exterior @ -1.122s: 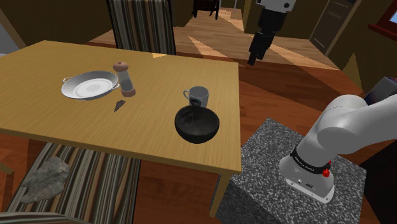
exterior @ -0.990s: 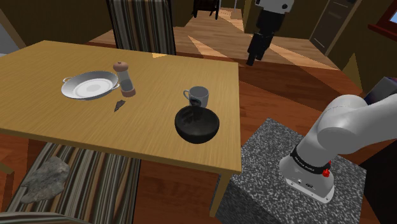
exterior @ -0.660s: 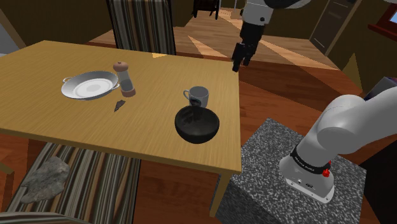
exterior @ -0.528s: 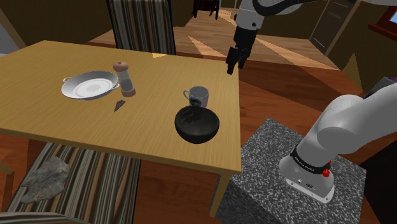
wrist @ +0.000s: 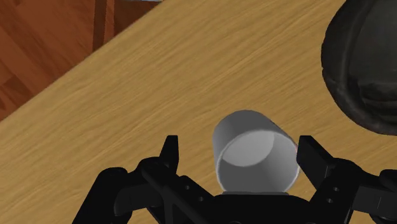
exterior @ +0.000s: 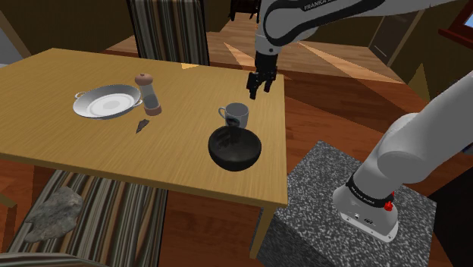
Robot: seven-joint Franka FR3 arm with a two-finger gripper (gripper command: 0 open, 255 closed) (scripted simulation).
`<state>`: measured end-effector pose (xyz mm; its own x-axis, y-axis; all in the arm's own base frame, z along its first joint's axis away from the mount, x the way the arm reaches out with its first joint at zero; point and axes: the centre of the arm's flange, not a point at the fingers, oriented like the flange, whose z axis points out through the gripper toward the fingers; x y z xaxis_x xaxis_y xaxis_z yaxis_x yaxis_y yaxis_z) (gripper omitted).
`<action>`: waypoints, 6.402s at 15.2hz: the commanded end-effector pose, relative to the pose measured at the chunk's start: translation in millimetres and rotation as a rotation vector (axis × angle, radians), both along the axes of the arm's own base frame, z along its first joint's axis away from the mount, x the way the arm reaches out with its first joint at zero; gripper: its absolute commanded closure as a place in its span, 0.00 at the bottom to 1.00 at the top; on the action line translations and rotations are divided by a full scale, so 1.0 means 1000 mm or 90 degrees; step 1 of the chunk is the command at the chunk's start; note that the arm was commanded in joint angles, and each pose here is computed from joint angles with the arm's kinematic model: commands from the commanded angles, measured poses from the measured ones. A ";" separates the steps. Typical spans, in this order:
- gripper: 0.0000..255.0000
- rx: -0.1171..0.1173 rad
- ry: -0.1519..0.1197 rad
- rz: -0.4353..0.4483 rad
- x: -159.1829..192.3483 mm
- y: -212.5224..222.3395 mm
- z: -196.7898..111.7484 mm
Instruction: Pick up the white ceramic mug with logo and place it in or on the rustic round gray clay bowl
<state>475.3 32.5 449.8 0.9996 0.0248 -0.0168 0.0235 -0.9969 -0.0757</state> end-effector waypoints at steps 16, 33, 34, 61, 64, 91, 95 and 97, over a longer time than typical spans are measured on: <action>0.00 -0.017 0.020 -0.024 0.074 0.005 -0.113; 1.00 -0.017 0.020 -0.024 0.074 0.005 -0.113; 1.00 -0.017 0.020 -0.024 0.074 0.005 -0.108; 1.00 -0.017 0.020 -0.024 0.074 0.005 0.034; 1.00 -0.017 0.020 -0.024 0.074 0.005 0.050; 1.00 -0.017 0.020 -0.024 -0.050 0.172 0.022; 1.00 -0.017 0.020 -0.024 -0.050 0.172 0.001; 1.00 -0.017 0.020 -0.024 -0.050 0.172 -0.012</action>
<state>425.7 203.4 444.2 0.9987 -0.0140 -0.0487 -0.0164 -0.9987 -0.0488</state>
